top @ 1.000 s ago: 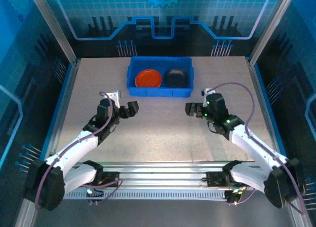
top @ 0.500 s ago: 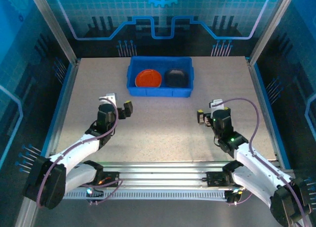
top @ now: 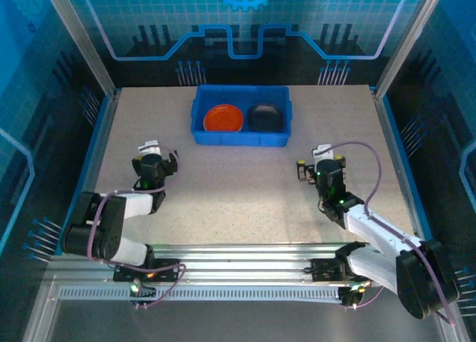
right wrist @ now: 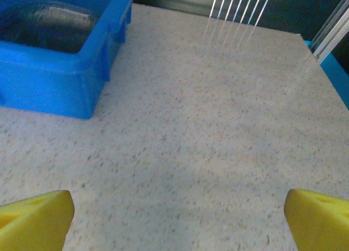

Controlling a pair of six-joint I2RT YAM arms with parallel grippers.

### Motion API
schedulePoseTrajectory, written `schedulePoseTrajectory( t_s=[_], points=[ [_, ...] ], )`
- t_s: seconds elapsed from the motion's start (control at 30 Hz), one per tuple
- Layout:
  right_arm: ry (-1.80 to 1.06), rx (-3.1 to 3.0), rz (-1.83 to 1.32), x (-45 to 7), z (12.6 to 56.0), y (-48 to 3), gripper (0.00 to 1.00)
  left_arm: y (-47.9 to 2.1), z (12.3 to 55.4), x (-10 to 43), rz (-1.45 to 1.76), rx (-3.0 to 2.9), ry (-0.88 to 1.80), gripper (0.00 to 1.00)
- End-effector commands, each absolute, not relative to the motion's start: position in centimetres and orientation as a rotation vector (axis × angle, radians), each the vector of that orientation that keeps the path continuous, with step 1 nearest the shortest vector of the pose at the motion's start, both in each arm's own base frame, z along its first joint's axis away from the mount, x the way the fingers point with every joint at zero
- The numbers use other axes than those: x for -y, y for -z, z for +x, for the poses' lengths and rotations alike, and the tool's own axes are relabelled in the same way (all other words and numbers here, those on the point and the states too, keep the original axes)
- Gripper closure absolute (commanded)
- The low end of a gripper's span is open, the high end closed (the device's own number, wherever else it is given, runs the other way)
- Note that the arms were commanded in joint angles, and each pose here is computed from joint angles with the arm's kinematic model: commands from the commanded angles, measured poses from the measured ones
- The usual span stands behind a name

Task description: Place the plates into the plastic bin on the countertop

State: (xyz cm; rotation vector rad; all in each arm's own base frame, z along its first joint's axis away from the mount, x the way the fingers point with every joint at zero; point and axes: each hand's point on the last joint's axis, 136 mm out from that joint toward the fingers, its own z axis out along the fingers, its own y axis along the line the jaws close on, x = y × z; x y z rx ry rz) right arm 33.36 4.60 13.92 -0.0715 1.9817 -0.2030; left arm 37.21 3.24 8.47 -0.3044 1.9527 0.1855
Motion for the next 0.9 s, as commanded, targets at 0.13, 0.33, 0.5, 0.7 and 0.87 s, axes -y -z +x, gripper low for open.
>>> schedulePoseTrajectory(
  t_s=[0.13,0.33,0.5,0.7,0.87],
  points=[
    [0.264,-1.878,0.074,-0.6,37.4,-12.9,0.00,-10.9,37.4,-1.7,-0.198,-1.740,-0.061,0.01],
    [0.110,-1.880,-0.046,-1.6,38.9,-10.7,0.00,-10.2,38.8,-2.1,-0.222,-1.818,-0.060,0.01],
    [0.086,-1.890,-0.051,-1.4,39.7,-10.0,0.00,-9.8,39.4,-2.0,-0.217,-1.865,-0.065,0.01],
    [0.099,-1.890,-0.047,-1.4,39.7,-10.0,0.00,-9.9,39.4,-2.0,-0.216,-1.859,-0.066,0.01],
    [0.001,-1.909,-0.139,-2.9,40.0,-9.8,0.00,-9.9,39.4,-2.0,-0.216,-1.860,-0.065,0.01]
  ],
)
